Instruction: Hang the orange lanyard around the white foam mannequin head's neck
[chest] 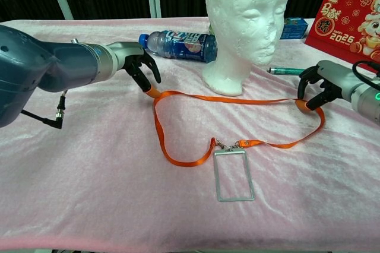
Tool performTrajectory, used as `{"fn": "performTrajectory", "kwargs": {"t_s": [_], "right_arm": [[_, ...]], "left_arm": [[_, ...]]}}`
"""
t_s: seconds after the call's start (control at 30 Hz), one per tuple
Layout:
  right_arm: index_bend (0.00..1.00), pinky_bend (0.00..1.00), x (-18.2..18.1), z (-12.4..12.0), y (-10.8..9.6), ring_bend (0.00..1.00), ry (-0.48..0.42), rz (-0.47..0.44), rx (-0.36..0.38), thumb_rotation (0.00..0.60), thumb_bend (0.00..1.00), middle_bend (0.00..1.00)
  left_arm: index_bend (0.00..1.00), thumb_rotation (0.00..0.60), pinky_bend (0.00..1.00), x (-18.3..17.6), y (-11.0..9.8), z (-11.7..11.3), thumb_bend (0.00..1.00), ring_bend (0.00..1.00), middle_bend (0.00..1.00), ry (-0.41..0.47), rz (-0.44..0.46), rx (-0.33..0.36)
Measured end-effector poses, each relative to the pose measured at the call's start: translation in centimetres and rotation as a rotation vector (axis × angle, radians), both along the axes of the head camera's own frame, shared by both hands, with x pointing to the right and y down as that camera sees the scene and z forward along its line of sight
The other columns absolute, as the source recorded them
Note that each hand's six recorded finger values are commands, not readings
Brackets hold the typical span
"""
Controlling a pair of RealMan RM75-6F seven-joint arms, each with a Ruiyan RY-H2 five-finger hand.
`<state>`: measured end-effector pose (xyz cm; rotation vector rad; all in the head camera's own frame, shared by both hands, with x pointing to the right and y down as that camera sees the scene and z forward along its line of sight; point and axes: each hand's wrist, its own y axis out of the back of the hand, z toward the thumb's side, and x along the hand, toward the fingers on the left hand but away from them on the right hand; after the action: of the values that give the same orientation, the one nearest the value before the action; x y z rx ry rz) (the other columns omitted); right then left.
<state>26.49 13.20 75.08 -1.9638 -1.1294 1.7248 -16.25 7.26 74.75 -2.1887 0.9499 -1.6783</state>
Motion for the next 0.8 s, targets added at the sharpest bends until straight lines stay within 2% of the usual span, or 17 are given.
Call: {"fn": "performTrajectory", "kwargs": {"t_s": [0.17, 0.5, 0.8], "right_arm": [[0.68, 0.15, 0.1, 0.1, 0.1, 0.16, 0.003, 0.001, -0.003, 0.600, 0.47, 0.13], [0.68, 0.15, 0.5, 0.1, 0.0, 0.16, 0.004, 0.005, -0.003, 0.600, 0.47, 0.13], [0.68, 0.15, 0.6, 0.0, 0.0, 0.16, 0.003, 0.007, -0.003, 0.600, 0.47, 0.13]], "left_arm": [[0.45, 0.600, 0.00, 0.2, 0.0, 0.3, 0.21, 0.00, 0.10, 0.009, -0.034, 0.011], [0.46, 0.600, 0.00, 0.4, 0.8, 1.4, 0.21, 0.00, 0.10, 0.002, -0.037, -0.014], [0.50, 0.600, 0.00, 0.4, 1.4, 1.9, 0.32, 0.00, 0.10, -0.019, -0.016, -0.030]]}}
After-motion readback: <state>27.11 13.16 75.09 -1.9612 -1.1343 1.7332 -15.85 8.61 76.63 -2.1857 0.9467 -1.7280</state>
